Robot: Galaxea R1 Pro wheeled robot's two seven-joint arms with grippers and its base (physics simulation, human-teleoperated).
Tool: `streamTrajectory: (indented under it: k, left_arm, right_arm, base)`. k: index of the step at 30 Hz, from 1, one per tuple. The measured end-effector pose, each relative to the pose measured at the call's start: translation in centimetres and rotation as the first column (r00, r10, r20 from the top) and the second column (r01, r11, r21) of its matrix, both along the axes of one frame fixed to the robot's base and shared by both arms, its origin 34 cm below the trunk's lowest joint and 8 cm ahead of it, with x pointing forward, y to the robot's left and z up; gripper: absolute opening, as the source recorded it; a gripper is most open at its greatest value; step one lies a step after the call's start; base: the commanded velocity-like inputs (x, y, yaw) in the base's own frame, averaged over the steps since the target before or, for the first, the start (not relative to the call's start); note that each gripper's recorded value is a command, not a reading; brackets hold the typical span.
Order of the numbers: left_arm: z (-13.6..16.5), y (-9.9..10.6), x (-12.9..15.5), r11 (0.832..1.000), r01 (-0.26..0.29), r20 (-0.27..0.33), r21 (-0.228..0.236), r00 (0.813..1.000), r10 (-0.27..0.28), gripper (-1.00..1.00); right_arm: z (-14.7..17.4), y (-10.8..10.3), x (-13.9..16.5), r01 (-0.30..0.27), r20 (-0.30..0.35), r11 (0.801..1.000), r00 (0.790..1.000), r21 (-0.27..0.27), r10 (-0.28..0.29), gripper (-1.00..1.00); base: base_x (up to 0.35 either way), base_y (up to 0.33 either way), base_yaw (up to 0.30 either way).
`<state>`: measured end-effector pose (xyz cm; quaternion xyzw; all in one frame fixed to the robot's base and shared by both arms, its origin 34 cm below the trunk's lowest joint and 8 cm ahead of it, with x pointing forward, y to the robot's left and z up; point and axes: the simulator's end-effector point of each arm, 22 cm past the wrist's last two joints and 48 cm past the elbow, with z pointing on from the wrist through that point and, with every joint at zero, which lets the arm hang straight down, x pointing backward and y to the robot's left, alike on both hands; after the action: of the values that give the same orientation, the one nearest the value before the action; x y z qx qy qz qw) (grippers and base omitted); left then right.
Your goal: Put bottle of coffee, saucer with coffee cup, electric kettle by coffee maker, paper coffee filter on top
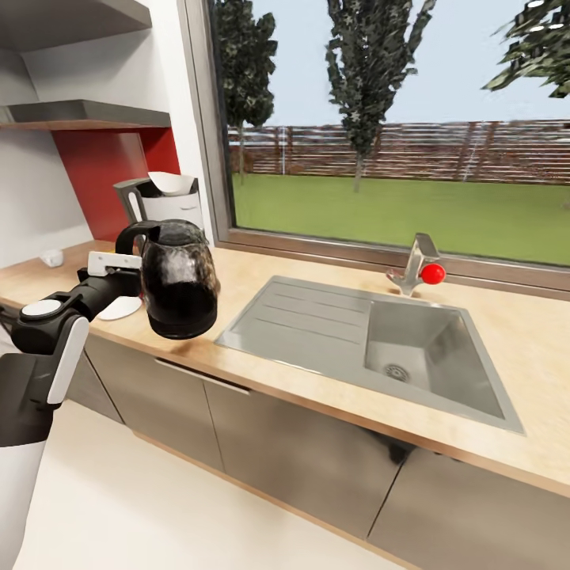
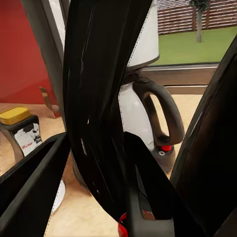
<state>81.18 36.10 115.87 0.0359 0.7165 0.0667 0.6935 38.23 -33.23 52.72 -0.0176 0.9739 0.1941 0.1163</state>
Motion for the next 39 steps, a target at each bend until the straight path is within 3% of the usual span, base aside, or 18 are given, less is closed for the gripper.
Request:
streamTrajectory:
  k: [12, 39]
  left_arm:
    - [-0.2, 0.0, 0.1, 1.000, 0.000, -0.003, -0.002, 1.000, 0.000, -1.00]
    - [-3.8, 0.4, 1.5, 1.000, -0.008, -0.065, -0.006, 0.998, 0.007, -1.00]
  right_arm:
    - [0.0, 0.0, 0.0, 0.000, 0.000, 1.000, 1.000, 0.001, 0.000, 1.00]
    - [-0.9, -0.1, -1.2, 0.000, -0.038, 1.000, 0.999, 0.000, 0.000, 1.00]
  base:
    - [0.040, -0.009, 0.000]
    - [0.000, 0.000, 0.000]
